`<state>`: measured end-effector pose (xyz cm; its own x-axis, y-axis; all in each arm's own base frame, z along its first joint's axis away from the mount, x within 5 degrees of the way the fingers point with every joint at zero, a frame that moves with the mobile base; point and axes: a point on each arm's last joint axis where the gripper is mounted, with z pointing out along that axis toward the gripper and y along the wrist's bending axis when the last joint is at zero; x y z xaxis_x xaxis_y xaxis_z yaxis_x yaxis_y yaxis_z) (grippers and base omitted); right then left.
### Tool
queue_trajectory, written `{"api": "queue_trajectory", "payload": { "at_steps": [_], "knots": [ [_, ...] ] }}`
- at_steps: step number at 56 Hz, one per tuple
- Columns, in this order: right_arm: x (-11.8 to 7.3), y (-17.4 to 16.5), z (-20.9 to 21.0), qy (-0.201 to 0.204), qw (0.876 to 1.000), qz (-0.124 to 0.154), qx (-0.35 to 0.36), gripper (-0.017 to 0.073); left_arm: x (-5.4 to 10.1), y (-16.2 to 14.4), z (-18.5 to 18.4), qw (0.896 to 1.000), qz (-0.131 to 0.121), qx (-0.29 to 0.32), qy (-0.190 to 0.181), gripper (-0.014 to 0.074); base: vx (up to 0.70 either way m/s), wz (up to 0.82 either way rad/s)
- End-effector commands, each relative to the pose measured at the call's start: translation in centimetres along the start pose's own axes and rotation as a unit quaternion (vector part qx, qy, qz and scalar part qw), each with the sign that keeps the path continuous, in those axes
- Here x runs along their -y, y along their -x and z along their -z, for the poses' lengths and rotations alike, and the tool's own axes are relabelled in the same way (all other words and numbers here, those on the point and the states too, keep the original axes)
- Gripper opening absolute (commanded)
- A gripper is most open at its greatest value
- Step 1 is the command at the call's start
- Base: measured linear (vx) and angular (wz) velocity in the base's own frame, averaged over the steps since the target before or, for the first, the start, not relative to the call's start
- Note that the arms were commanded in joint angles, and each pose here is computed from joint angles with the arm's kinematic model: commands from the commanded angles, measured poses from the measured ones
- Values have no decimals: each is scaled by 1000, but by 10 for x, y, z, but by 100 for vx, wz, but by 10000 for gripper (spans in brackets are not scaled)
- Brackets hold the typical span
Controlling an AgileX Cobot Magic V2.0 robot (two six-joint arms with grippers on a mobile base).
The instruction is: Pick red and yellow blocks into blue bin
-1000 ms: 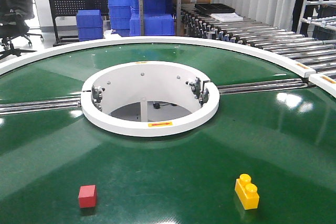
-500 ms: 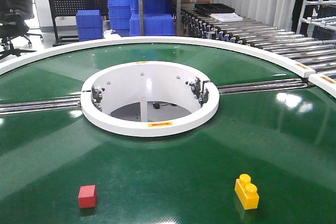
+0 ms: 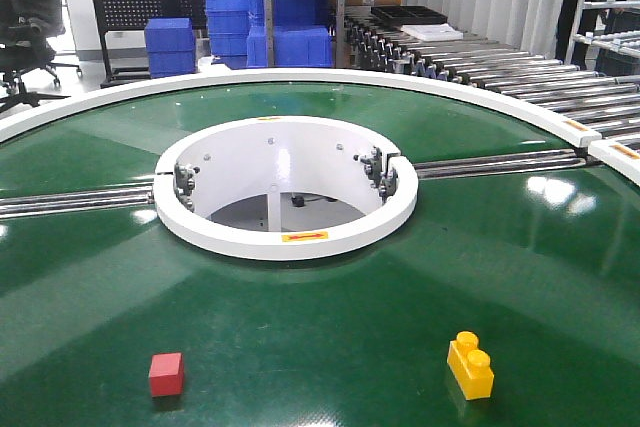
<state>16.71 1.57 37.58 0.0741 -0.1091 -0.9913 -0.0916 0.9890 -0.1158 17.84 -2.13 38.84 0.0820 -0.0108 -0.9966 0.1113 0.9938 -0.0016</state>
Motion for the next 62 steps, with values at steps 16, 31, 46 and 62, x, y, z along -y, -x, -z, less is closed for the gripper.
{"api": "queue_trajectory", "payload": {
  "at_steps": [16,31,46,62],
  "knots": [
    [2,17,1,-3,999,9,41,429,-1,18,-3,999,2,53,8,345,0,0],
    [2,9,-5,-3,1000,2,12,650,-1,17,-3,999,13,49,7,575,0,0],
    [-18,-19,-74,43,966,52,-248,587,0,12,-3,1000,13,24,2,575,0,0],
    [-37,-56,-156,24,921,-15,-388,584,0,10,-3,1000,12,13,0,575,0,0]
  ]
}}
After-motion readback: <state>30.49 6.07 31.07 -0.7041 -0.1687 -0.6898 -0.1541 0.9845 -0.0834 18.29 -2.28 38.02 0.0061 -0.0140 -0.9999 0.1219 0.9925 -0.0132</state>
